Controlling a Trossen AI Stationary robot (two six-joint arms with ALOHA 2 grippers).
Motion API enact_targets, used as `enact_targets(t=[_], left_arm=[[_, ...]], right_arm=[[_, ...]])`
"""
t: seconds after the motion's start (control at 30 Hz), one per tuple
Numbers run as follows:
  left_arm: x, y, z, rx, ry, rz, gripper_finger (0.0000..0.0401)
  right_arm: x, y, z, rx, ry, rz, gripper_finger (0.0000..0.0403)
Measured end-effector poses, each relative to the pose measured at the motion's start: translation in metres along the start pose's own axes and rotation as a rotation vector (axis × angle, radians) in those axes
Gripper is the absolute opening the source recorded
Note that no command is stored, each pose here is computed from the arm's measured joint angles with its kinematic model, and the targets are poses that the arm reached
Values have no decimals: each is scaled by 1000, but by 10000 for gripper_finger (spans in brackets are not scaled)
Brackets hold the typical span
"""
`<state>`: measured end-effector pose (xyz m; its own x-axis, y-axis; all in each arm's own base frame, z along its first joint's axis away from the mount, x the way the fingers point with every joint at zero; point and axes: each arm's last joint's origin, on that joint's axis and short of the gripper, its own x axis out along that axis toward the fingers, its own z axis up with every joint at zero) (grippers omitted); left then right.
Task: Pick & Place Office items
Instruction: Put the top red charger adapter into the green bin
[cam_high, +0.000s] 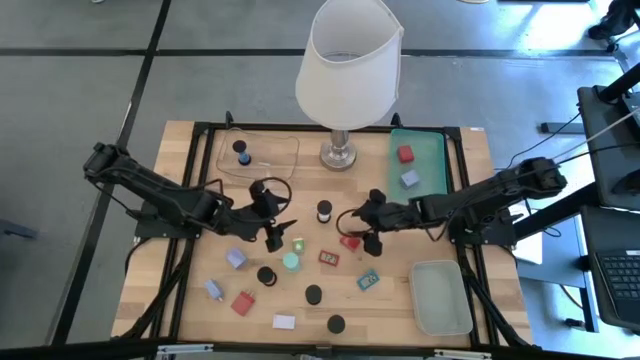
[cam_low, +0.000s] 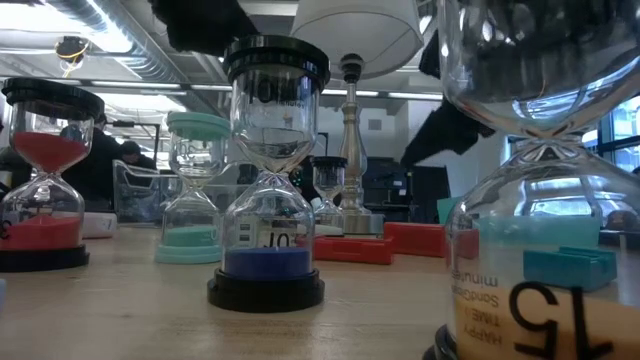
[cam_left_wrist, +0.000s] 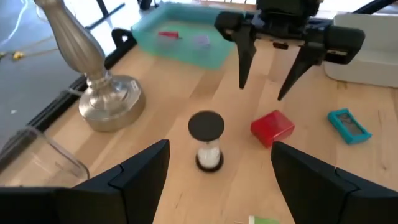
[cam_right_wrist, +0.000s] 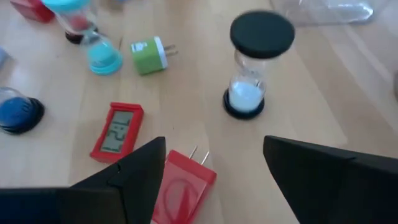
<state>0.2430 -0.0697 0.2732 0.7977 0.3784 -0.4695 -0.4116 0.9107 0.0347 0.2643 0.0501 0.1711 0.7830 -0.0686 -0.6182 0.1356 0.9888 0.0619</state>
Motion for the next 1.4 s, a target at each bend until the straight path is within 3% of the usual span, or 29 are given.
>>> enact_targets(t=[0.3,0.43,0.53,0.87,1.17,1.4], left_arm=[[2,-1,-1,-10,5,10,278],[2,-1,-1,-11,5,10,278],[2,-1,-1,-11,5,10,278],[2,-1,-1,-10,7,9,278],[2,0,-2,-7,10,10,278],[2,0,-2,-7,11,11,278]], right_arm=[[12,18,-16,77,37,-13,351],[17,28,-26,-59,51,-59,366],[20,35,-30,-105,38,-61,366],[38,43,-49,-16,49,-119,364],[50,41,-62,-21,79,-183,362],[52,38,-61,54,110,-120,307]])
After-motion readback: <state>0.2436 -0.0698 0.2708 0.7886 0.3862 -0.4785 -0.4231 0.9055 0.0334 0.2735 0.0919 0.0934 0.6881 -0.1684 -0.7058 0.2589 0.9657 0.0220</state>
